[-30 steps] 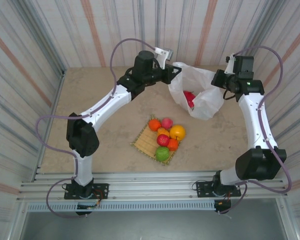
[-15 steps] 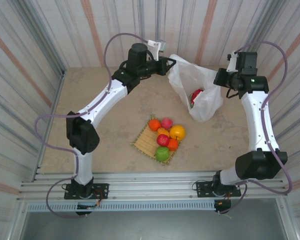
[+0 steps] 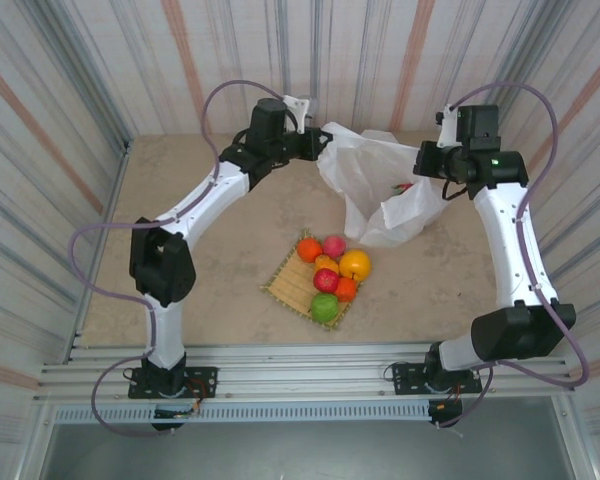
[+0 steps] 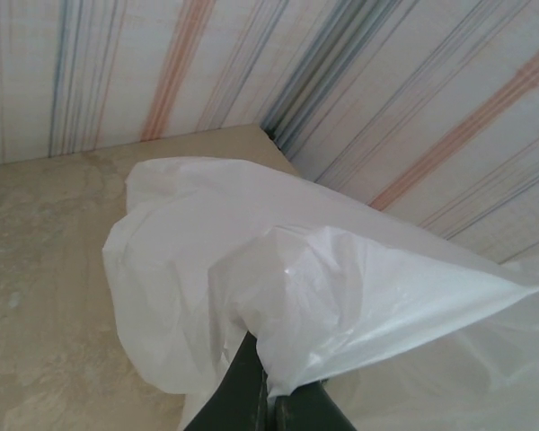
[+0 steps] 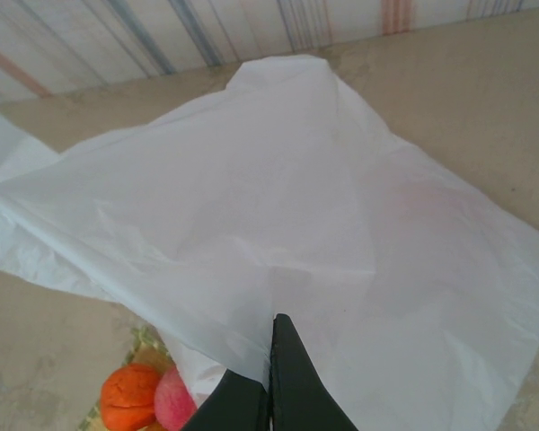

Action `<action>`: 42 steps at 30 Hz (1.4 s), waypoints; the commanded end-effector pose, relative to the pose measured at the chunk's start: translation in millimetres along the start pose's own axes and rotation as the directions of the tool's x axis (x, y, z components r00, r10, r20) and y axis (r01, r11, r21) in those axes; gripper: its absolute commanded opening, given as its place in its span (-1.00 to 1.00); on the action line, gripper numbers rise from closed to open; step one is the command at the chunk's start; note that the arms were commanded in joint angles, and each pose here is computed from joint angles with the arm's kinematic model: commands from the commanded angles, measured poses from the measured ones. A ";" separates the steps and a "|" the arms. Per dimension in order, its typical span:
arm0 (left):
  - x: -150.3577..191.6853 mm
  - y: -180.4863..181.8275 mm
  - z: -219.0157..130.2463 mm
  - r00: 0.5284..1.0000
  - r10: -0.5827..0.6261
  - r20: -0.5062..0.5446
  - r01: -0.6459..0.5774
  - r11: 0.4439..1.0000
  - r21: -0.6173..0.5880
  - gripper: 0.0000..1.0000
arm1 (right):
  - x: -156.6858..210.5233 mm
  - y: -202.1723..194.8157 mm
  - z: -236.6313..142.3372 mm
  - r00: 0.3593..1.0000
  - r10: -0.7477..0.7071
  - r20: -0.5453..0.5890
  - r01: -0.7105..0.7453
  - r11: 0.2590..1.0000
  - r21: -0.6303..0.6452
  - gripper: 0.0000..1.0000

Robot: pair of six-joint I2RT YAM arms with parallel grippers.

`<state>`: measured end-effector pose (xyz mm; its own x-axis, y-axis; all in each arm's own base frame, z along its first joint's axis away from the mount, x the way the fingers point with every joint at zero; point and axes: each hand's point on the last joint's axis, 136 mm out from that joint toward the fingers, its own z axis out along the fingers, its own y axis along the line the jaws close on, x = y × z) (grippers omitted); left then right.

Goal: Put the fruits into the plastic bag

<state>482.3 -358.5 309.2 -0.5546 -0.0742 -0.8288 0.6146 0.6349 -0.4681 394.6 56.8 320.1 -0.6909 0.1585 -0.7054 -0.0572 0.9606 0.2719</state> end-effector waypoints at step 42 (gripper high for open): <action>283.5 -49.1 -125.6 0.882 0.029 -0.470 -0.174 0.947 -0.269 0.92 | 21.7 4.0 49.0 0.997 0.005 -0.081 -0.007 0.999 -0.031 -1.00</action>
<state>215.3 -321.0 134.9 -0.7610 0.2810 -0.5847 0.5404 0.7734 -0.3315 418.9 71.0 270.6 -0.7486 0.1348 -0.6492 -0.0657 0.9592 0.2749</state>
